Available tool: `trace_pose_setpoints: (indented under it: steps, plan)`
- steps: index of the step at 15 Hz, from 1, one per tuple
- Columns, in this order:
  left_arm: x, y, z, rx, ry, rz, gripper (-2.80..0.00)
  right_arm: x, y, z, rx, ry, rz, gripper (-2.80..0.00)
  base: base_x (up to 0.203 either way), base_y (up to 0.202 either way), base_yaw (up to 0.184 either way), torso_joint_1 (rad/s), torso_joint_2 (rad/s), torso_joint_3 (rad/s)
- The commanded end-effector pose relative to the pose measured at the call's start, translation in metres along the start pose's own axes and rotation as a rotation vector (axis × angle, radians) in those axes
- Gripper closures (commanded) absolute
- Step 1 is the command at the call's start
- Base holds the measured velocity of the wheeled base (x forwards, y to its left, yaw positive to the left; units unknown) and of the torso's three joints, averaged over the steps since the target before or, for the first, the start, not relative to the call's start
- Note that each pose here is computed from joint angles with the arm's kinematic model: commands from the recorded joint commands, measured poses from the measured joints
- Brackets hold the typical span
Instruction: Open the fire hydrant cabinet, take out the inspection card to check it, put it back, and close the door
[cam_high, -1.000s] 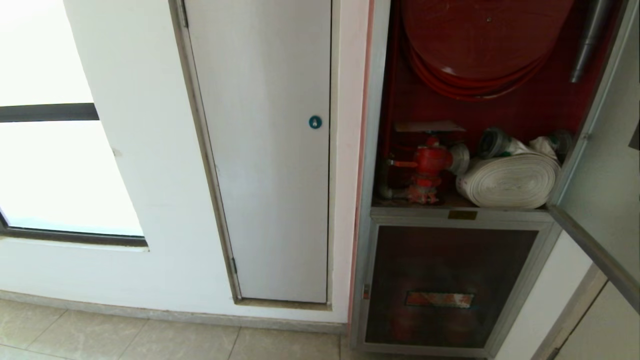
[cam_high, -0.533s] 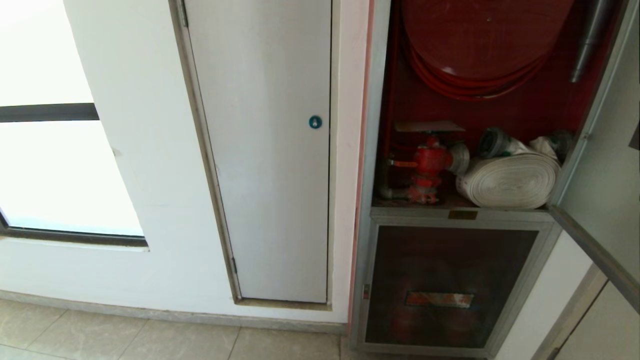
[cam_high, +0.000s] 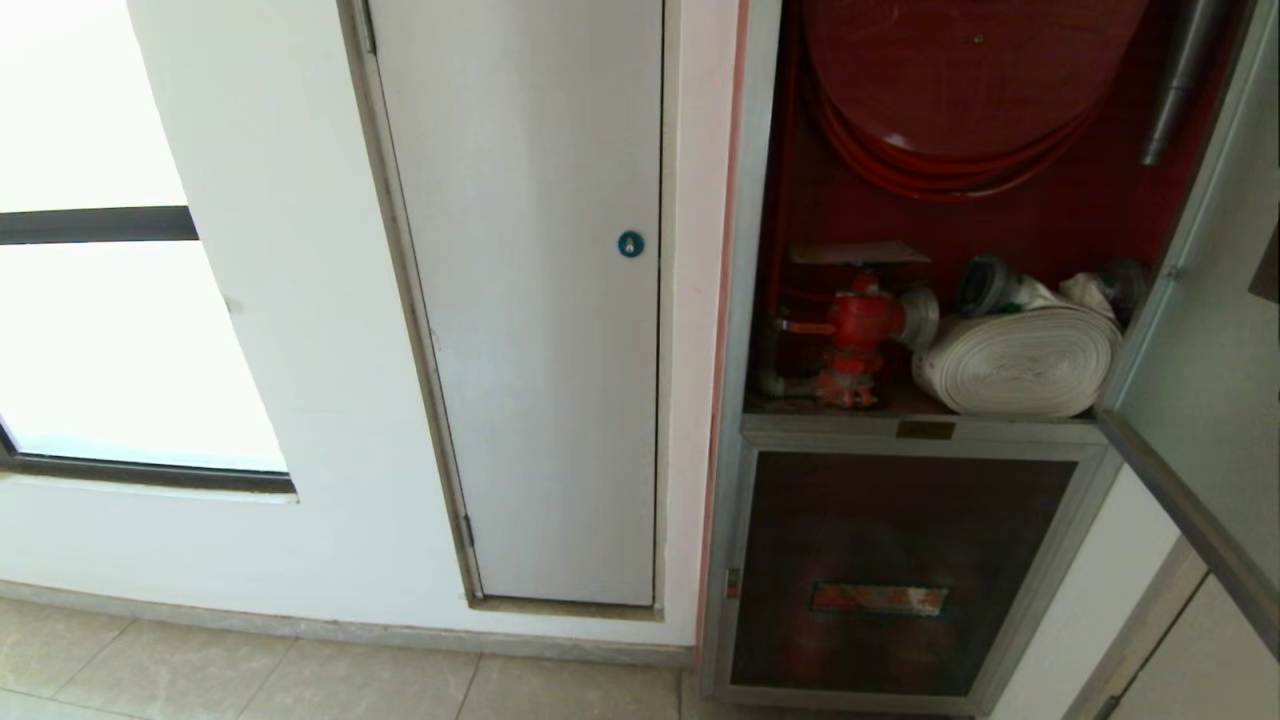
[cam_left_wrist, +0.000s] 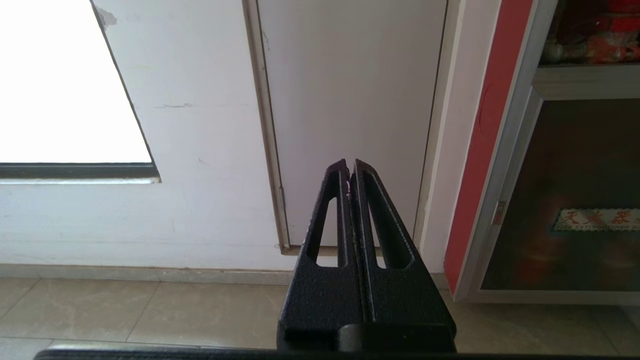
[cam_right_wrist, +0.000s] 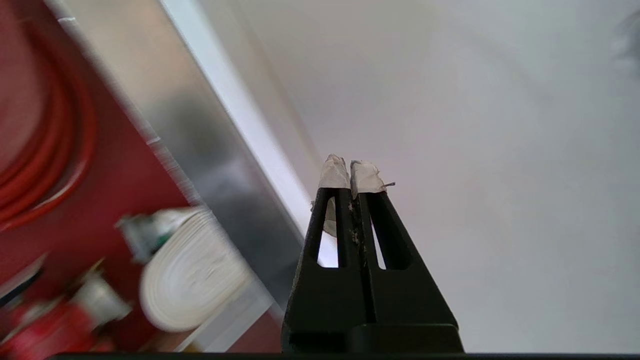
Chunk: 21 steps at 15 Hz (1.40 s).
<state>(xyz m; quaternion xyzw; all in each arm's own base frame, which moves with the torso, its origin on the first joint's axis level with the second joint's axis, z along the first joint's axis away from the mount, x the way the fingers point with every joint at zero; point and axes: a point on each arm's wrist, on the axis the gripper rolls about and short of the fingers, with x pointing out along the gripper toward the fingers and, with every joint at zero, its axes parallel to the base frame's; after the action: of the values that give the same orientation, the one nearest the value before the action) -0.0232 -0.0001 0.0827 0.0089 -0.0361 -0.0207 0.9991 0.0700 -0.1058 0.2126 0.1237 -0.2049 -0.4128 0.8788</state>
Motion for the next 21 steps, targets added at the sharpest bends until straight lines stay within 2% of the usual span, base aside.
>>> trace_pose_setpoints:
  steps: [1, 3, 9, 10, 13, 16, 19, 21]
  plan:
    - [0.002, 0.0, -0.008, 0.0, 0.027, -0.001, 0.0, -0.007, 0.007, 0.002, 0.011, -0.01, 0.063, 0.0, 0.0, 0.0, 0.0, 0.0, 0.0, 0.0]
    - [0.002, 0.0, -0.008, -0.001, 0.03, 0.0, 0.0, -0.013, 0.013, 0.004, 0.017, -0.001, 0.144, 0.0, 0.0, 0.0, 0.0, 0.0, 0.0, 0.0]
    - [0.002, 0.0, -0.008, 0.0, 0.026, 0.0, 0.0, -0.032, 0.042, 0.005, 0.082, 0.059, 0.485, 0.0, 0.0, 0.0, 0.0, 0.0, 0.0, 0.0]
    - [0.002, 0.0, -0.008, -0.001, 0.028, -0.001, 0.0, -0.03, 0.046, 0.005, 0.086, 0.068, 0.517, 0.0, 0.0, 0.0, 0.0, 0.0, 0.0, 0.0]
    - [0.002, 0.0, -0.008, -0.001, 0.027, -0.001, 0.0, -0.007, 0.054, -0.001, 0.081, 0.146, 0.577, 0.0, 0.0, 0.0, 0.0, 0.0, 0.0, 0.0]
    - [0.002, 0.0, -0.008, -0.001, 0.029, -0.001, 0.0, 0.007, 0.067, -0.016, 0.096, 0.274, 0.738, 0.0, 0.0, 0.0, 0.0, 0.0, 0.0, 0.0]
    - [0.002, 0.0, -0.008, -0.001, 0.027, 0.0, 0.0, 0.015, 0.093, -0.032, 0.134, 0.375, 0.874, 0.0, 0.0, 0.0, 0.0, 0.0, 0.0, 0.0]
    - [0.002, 0.0, -0.008, -0.001, 0.027, -0.001, 0.0, 0.024, 0.112, -0.048, 0.15, 0.45, 0.93, 0.0, 0.0, 0.0, 0.0, 0.0, 0.0, 0.0]
